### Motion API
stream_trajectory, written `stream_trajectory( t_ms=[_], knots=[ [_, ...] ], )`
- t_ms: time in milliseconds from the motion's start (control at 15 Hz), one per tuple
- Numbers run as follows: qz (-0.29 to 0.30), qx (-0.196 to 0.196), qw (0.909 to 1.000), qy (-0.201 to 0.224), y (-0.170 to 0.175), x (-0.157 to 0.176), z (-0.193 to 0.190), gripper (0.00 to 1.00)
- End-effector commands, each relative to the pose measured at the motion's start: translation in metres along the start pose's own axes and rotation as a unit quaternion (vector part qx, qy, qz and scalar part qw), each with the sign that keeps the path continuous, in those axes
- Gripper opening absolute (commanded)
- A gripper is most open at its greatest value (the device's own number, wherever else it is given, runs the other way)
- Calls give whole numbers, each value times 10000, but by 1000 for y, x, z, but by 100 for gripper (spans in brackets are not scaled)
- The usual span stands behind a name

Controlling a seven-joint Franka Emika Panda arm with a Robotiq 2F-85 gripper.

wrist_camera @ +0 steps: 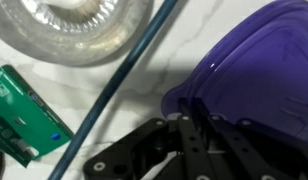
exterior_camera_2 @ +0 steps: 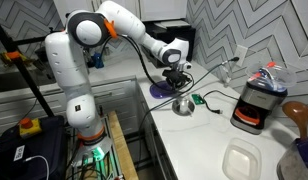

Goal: Put the lid on the container

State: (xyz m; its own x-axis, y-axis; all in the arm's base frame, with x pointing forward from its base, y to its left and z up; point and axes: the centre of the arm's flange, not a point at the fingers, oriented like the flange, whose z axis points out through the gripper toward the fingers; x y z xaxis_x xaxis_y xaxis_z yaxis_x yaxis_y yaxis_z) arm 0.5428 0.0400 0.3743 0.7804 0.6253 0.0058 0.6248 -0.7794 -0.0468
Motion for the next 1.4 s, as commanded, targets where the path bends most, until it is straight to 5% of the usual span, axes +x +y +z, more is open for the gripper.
stream_trajectory(
  t_ms=[0,400,467,533,733,1067,1267,1333],
  knots=[
    [-120,214,9991,355,-21,-16,-60,2],
    [165,677,9923,1024,-9,-81,-172,2],
    [134,465,9949,890,-14,-50,-149,2],
    [167,447,9941,972,-11,-60,-163,9],
    [413,470,9930,1001,-15,-49,-158,2],
    [1853,391,9701,1519,47,-70,-225,2],
    [2653,127,9465,1833,75,-94,-258,2],
    [2224,122,9590,1755,63,-94,-245,2]
  ],
)
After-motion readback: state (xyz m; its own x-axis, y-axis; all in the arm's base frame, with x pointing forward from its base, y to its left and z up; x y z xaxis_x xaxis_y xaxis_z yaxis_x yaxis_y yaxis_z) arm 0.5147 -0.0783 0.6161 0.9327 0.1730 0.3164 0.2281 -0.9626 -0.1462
